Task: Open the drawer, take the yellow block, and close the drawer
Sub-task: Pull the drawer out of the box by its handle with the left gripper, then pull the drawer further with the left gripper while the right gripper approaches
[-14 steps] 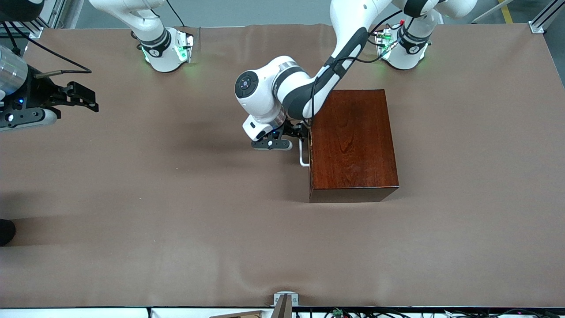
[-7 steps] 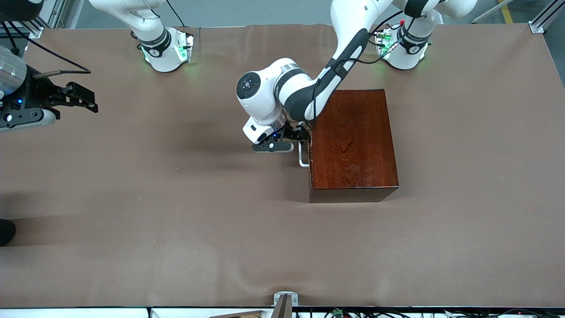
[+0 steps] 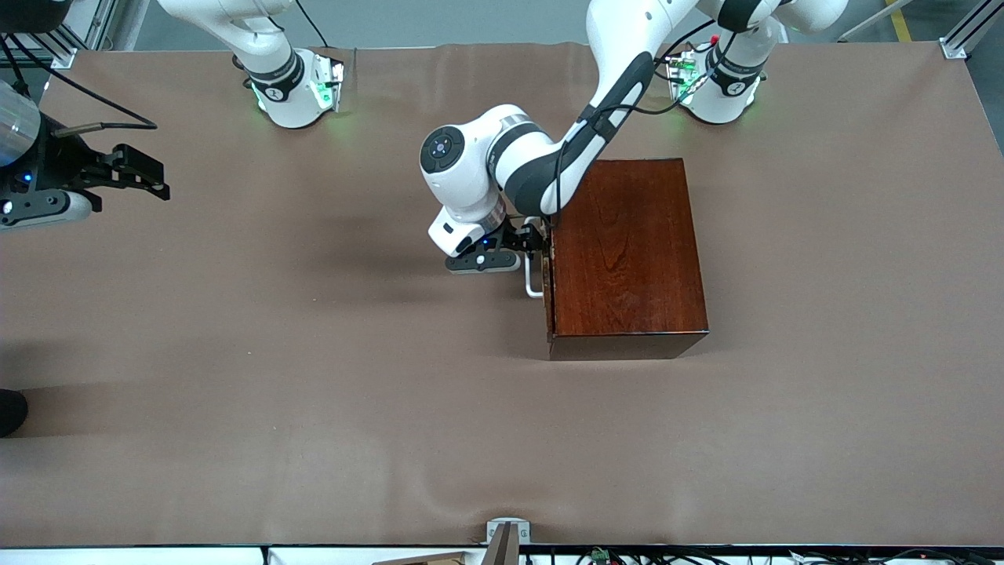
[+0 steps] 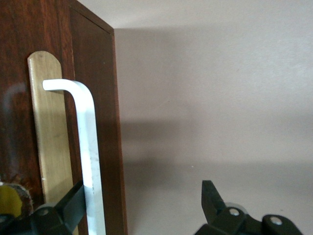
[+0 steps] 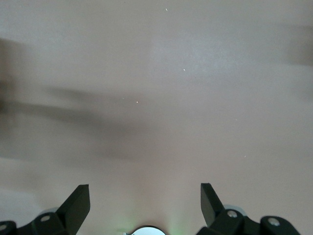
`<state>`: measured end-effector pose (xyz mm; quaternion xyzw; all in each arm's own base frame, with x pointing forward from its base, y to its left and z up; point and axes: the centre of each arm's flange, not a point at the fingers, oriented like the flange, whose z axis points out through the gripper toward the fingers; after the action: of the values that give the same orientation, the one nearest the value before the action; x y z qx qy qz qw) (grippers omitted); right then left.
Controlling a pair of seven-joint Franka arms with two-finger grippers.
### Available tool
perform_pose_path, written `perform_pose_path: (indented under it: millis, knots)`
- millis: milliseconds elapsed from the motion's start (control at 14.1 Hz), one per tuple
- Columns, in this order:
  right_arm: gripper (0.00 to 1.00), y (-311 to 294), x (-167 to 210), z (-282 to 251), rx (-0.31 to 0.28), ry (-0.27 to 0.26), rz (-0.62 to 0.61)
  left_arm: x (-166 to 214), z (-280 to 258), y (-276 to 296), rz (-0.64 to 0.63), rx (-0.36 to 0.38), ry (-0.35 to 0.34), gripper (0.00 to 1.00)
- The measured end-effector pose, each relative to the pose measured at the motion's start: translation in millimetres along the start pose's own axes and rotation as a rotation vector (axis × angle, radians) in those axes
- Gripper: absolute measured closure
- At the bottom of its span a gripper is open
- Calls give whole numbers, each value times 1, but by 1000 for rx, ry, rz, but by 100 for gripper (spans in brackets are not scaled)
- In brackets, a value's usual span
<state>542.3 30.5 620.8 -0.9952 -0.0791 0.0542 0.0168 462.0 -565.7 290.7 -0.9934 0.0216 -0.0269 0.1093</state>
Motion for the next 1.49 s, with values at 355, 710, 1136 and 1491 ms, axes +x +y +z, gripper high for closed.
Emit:
perform_pose_path:
  millis: [355, 710, 1136, 1491]
  knots:
    - [0, 1, 0, 0, 0, 0, 1, -5, -6, 14, -4, -60, 40, 0]
    - [0, 11, -1, 0, 2, 1, 22, -7, -8, 18, 0, -81, 54, 0]
    - [0, 29, 5, 12, 22, -22, 7, -7, -10, 23, -12, -124, 62, 0]
    - [0, 21, 20, 31, 86, -37, -2, -16, -21, 48, -6, -271, 93, 0]
